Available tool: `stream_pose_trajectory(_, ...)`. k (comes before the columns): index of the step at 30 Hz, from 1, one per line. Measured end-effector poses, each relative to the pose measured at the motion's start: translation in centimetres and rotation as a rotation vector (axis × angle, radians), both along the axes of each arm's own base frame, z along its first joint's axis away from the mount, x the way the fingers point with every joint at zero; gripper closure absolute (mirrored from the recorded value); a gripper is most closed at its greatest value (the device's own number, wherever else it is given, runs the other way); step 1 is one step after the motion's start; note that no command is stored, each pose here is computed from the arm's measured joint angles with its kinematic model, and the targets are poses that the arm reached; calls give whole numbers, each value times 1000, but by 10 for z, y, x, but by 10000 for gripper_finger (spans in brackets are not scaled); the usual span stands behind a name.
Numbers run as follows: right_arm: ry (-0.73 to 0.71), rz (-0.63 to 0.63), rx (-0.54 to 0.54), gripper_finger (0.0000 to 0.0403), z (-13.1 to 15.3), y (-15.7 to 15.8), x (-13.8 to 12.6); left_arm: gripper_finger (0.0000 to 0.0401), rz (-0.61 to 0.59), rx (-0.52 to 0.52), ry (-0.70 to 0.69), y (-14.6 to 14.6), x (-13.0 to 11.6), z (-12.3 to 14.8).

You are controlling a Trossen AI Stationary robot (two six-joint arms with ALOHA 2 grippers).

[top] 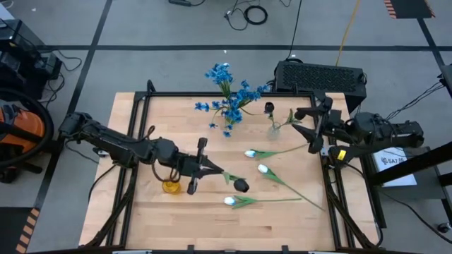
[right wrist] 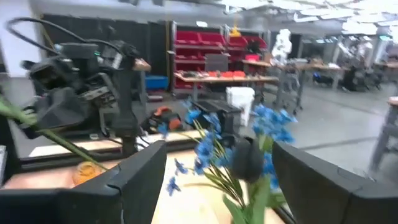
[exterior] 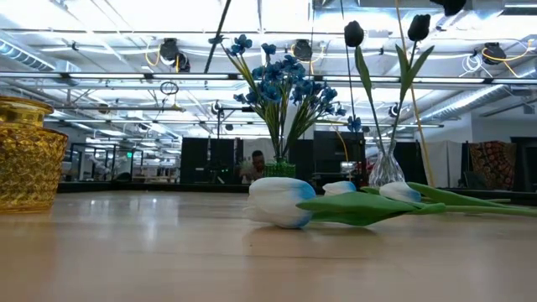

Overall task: Sort flowers into vase by color
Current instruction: Put the black tulip into the transparent vase

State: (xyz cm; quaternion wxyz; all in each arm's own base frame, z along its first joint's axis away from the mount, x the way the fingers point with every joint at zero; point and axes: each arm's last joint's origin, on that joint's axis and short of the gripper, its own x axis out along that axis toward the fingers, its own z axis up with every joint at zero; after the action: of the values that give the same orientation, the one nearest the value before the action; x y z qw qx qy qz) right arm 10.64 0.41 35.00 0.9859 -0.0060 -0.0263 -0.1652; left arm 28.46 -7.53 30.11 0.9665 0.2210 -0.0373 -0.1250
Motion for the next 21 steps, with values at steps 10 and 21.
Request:
stream_pose_trajectory(10, -49, 197, -163, 120, 8, 24, 16, 389, 46, -31, -113, 1, 13, 33)
stream_pose_trajectory(21, -78, 247, -215, 120, 17, 55, 67, 389, 105, -54, -222, 10, 61, 44)
